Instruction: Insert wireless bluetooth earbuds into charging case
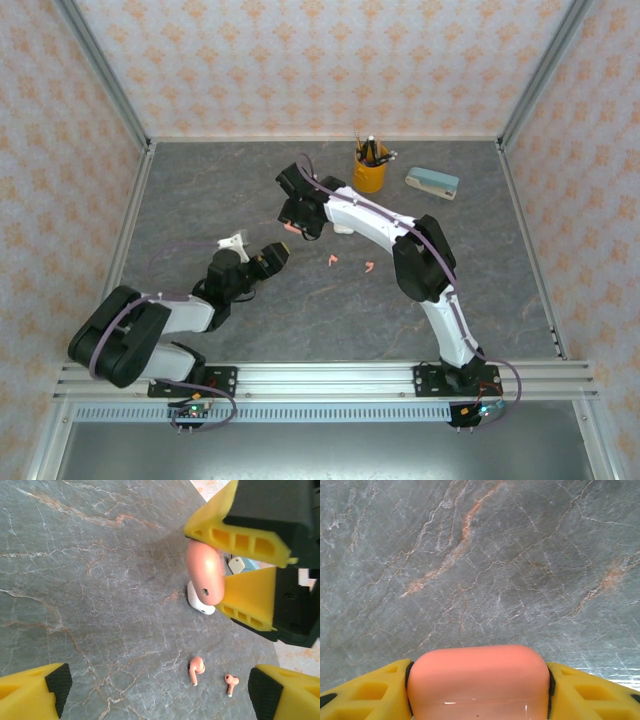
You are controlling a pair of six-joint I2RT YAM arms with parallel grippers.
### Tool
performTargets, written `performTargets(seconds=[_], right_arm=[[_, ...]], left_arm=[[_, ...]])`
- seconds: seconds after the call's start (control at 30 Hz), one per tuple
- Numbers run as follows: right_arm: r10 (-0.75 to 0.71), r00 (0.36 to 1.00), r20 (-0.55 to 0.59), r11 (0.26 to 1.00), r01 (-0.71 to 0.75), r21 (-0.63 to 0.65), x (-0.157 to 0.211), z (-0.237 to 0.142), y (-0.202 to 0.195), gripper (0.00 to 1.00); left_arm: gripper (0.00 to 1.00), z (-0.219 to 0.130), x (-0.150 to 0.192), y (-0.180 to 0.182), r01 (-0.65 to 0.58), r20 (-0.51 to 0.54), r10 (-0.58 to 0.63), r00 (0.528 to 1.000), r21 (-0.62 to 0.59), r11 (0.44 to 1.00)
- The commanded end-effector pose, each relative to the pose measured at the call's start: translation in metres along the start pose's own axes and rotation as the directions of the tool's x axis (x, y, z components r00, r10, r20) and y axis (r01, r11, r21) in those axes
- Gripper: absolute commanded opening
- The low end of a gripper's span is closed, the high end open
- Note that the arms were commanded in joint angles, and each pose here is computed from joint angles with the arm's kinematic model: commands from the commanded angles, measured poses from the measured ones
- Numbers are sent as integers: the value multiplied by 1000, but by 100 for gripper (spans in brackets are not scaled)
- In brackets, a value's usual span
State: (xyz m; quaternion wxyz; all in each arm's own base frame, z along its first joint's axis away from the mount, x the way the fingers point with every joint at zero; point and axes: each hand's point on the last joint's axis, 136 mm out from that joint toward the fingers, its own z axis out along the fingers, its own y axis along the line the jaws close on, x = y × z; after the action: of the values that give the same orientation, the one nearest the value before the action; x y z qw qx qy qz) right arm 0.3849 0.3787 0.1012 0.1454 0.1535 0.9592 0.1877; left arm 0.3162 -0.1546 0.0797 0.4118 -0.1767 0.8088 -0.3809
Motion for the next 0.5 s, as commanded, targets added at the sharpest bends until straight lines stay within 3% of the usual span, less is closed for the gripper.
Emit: performTargets(seconds=[0.0, 0.47], right_arm=[[29, 999, 21, 997, -28, -66, -10, -21, 18, 57], [53, 999, 2, 994, -53, -98, -13, -28, 24, 57]], left_arm=[[90, 8, -29, -27, -38, 124, 28, 992, 84, 996], [78, 40, -44, -38, -23, 174, 1, 985, 125, 992]])
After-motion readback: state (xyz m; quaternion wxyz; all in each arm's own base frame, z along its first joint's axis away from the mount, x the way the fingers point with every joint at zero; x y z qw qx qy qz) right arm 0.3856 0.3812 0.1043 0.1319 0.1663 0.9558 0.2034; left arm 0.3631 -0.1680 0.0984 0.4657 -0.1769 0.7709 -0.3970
